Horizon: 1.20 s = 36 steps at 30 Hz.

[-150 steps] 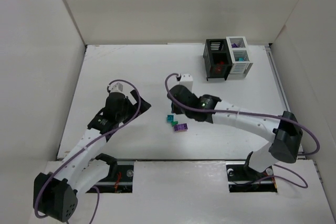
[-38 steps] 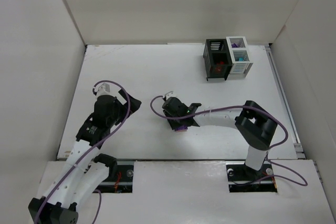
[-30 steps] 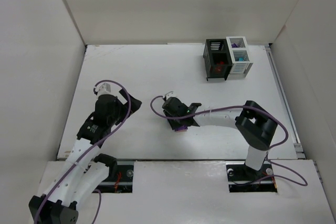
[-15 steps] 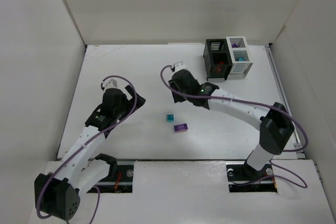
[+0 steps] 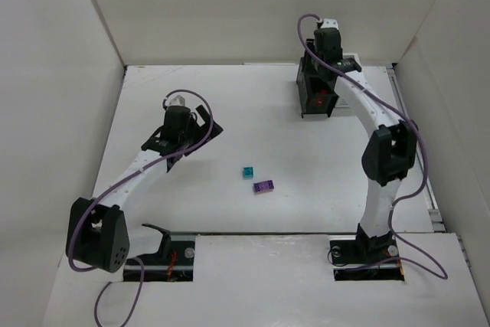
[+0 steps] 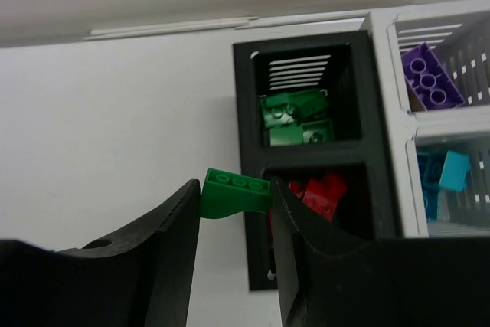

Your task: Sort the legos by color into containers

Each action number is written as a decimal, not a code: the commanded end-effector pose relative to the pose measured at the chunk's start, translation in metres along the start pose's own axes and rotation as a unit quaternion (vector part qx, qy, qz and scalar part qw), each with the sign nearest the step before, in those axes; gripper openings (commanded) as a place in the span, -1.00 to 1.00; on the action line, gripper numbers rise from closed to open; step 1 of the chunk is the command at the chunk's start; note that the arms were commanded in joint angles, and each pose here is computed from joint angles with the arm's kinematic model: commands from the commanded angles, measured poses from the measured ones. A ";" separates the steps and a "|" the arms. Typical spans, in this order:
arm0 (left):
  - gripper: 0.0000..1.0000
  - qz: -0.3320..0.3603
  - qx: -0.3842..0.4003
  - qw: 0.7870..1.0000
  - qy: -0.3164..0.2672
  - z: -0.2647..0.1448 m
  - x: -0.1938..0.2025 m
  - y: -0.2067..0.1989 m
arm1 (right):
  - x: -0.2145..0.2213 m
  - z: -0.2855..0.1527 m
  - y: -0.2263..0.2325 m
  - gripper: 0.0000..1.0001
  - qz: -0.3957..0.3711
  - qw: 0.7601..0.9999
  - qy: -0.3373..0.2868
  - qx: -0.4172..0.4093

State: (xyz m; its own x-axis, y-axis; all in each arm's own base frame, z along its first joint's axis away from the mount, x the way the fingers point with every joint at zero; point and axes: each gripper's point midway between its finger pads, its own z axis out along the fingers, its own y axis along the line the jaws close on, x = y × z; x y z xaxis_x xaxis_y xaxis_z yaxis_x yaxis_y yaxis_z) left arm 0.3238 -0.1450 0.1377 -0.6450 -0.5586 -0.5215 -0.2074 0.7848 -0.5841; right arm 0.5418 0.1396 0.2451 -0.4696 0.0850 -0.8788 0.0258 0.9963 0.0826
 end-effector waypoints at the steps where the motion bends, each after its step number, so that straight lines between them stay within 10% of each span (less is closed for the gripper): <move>1: 1.00 0.020 0.045 0.998 -0.025 0.001 -0.027 -0.032 | 0.002 0.029 -0.015 -0.22 -0.008 1.000 0.021 0.009; 15: 1.00 0.050 0.061 0.997 -0.007 0.031 -0.036 -0.056 | -0.028 0.082 -0.051 0.29 0.003 0.999 -0.009 0.030; 25: 1.00 0.048 0.072 0.996 -0.013 0.007 -0.029 -0.054 | -0.028 -0.003 0.011 0.34 -0.112 0.991 -0.030 -0.067; 36: 1.00 0.016 0.019 0.999 -0.027 -0.054 0.008 0.006 | 0.193 -0.149 0.163 0.41 -0.129 0.951 0.131 -0.250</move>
State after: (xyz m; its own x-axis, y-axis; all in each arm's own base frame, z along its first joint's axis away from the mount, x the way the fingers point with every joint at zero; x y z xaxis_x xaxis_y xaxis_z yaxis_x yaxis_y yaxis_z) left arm 0.3011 -0.1436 0.1621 -0.6312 -0.5273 -0.5688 -0.1211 0.7913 -0.5993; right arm 0.3612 0.2920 0.1768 -0.5240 -0.3127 -0.7923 -0.5555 0.8305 0.0396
